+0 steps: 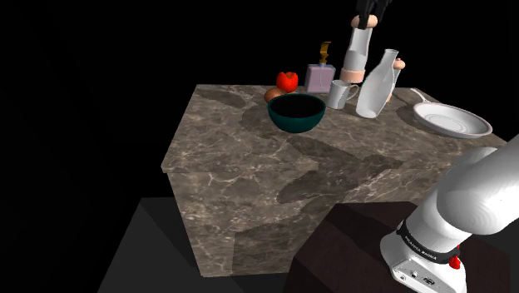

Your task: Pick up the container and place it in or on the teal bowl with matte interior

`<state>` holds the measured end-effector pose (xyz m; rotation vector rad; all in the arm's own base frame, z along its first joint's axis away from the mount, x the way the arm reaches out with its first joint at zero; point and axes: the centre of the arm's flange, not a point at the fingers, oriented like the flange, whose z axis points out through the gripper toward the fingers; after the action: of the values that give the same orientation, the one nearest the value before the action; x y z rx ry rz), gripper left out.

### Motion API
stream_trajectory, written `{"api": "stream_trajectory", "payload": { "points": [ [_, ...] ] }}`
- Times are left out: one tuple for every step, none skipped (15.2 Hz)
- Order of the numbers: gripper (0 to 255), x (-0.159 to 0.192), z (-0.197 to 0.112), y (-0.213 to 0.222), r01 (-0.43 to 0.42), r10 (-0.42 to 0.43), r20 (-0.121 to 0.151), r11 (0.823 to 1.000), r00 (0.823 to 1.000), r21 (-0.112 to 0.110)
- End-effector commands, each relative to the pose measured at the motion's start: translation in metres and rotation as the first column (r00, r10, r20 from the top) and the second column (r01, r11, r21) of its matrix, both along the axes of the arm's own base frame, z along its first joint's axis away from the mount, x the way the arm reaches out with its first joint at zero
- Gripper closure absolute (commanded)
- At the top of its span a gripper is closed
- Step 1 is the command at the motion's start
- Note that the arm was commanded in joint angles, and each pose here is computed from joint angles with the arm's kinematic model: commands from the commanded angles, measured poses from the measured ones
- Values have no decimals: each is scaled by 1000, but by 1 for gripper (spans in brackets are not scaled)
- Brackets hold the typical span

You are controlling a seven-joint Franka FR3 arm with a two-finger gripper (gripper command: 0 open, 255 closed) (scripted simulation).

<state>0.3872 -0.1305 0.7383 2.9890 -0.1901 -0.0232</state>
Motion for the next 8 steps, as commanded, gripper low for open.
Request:
{"api": "stream_trajectory", "payload": {
  "points": [
    [255, 13, 9, 20, 0, 0, 0, 1000, 1000, 0],
    [255, 19, 14, 30, 0, 0, 0, 1000, 1000, 0],
    [255, 26, 19, 40, 0, 0, 0, 1000, 1000, 0],
    [255, 32, 23, 51, 0, 0, 0, 1000, 1000, 0],
    [255, 39, 28, 61, 0, 0, 0, 1000, 1000, 0],
    [255, 46, 33, 72, 0, 0, 0, 1000, 1000, 0],
    [255, 52, 38, 82, 0, 0, 0, 1000, 1000, 0],
    [255, 59, 42, 92, 0, 0, 0, 1000, 1000, 0]
  ]
}}
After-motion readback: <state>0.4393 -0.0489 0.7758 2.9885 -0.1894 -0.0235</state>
